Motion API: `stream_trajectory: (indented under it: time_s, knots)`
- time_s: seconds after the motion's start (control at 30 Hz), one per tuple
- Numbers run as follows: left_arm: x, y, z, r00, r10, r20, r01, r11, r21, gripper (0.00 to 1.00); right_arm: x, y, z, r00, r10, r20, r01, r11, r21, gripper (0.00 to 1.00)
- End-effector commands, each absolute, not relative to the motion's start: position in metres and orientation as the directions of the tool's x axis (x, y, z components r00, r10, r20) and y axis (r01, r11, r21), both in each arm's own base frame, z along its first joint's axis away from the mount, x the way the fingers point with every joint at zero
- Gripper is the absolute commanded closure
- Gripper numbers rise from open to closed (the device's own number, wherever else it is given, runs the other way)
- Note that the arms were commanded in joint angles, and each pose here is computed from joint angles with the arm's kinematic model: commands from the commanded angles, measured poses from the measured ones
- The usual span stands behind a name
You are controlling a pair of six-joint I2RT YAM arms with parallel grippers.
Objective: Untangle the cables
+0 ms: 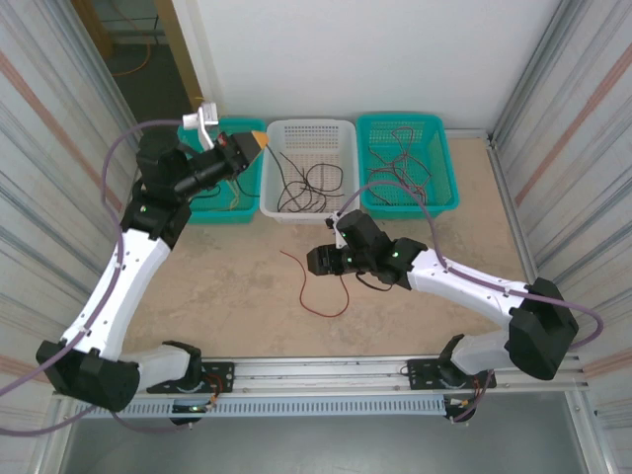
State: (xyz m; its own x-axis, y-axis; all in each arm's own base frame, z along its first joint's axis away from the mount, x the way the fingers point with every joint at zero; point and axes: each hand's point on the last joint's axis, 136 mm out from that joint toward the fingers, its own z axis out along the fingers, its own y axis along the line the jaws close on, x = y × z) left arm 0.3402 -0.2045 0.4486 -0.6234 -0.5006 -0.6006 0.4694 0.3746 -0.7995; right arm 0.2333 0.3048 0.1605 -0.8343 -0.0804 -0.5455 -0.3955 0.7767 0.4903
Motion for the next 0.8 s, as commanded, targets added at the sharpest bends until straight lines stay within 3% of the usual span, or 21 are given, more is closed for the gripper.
stream_trajectory:
  time_s: [0.0, 0.2, 0.37, 0.47, 0.5, 0.57, 0.63, 0.67, 0.77]
  knots:
    - [0.354, -0.204, 0.475, -0.538, -0.490, -0.686, 0.553, 0.409, -0.726, 1.00, 0.234, 0.288, 0.178, -0.817, -0.003, -0.576, -0.359, 0.785, 0.505, 0.35]
    - [0.416, -0.203, 0.428, -0.489, -0.464, -0.738, 0.499, 0.546, -0.673, 1.00, 0.235, 0.256, 0.173, -0.812, 0.061, -0.581, -0.280, 0.832, 0.479, 0.35]
    - [0.468, -0.222, 0.367, -0.575, -0.448, -0.685, 0.448, 0.527, -0.722, 1.00, 0.236, 0.248, 0.173, -0.816, 0.075, -0.573, -0.259, 0.839, 0.479, 0.36]
    - [0.491, -0.221, 0.327, -0.604, -0.440, -0.664, 0.367, 0.586, -0.722, 1.00, 0.237, 0.248, 0.174, -0.817, 0.070, -0.572, -0.256, 0.846, 0.468, 0.37]
    - [0.496, -0.222, 0.315, -0.620, -0.432, -0.655, 0.351, 0.594, -0.724, 0.93, 0.237, 0.248, 0.175, -0.816, 0.070, -0.574, -0.256, 0.847, 0.466, 0.37]
    - [0.501, -0.227, 0.297, -0.657, -0.419, -0.626, 0.326, 0.592, -0.738, 0.51, 0.238, 0.247, 0.177, -0.811, 0.070, -0.580, -0.258, 0.848, 0.463, 0.37]
    - [0.498, -0.232, 0.291, -0.672, -0.401, -0.623, 0.332, 0.589, -0.737, 0.19, 0.239, 0.247, 0.179, -0.809, 0.072, -0.584, -0.258, 0.848, 0.462, 0.37]
    - [0.496, -0.233, 0.291, -0.672, -0.389, -0.631, 0.335, 0.601, -0.726, 0.11, 0.239, 0.248, 0.180, -0.808, 0.070, -0.585, -0.261, 0.848, 0.462, 0.36]
    - [0.480, -0.239, 0.311, -0.643, -0.325, -0.694, 0.401, 0.628, -0.666, 0.06, 0.240, 0.252, 0.179, -0.813, 0.059, -0.579, -0.266, 0.846, 0.462, 0.36]
